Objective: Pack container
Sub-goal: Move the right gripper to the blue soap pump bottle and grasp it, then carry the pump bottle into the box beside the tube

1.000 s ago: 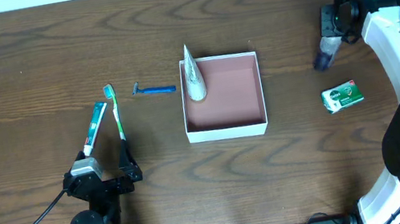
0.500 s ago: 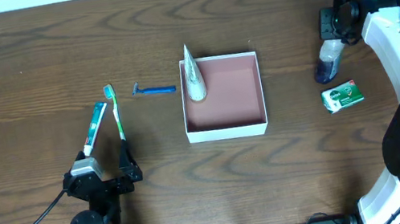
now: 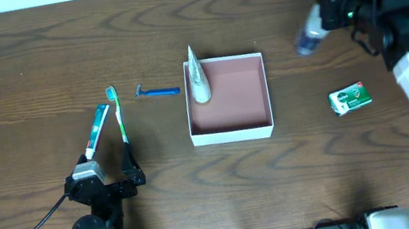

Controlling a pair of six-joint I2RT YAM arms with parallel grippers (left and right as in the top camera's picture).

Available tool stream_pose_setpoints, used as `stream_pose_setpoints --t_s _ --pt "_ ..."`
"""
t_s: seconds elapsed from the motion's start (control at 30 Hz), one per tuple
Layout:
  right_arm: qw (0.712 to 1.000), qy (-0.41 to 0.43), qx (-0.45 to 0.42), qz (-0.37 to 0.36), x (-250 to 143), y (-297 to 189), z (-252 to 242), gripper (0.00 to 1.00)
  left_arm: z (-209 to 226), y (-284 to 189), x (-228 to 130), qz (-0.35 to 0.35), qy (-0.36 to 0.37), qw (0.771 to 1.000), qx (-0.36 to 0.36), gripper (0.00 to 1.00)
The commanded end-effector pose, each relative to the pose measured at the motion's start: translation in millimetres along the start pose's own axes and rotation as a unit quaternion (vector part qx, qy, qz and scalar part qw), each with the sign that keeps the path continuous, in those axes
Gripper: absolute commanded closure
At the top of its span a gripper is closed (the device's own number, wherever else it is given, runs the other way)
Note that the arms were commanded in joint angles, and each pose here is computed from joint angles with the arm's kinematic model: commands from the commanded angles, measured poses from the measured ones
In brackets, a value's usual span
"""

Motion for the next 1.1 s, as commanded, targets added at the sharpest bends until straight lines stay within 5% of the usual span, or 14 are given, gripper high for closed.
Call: stream_pose_setpoints --t_s 0.0,0.37,1.07 --pt "0.995 -0.039 0.095 -0.007 -4.5 -19.6 57.5 0.94 1.1 2.0 -14.0 0.020 -0.001 1.000 0.003 0.02" --pt "0.982 -0.123 0.138 0.038 -57.3 4.4 147.6 0.93 1.1 2.0 -14.1 0.020 -0.001 1.000 0.003 0.02" --pt "0.976 -0.150 0.101 0.123 -104.1 85.2 147.7 0.93 1.1 2.0 -14.1 0.020 -0.001 1.000 0.003 0.02"
Point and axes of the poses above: each gripper's point midway between its finger pads, its own y axis out along the fingers, its own z axis along the line the jaws close on, x = y × z, the point moved 6 cm from there along -y, back along the fingers, and after that the axes turned 12 degrees about y, right-handed, at the moved point
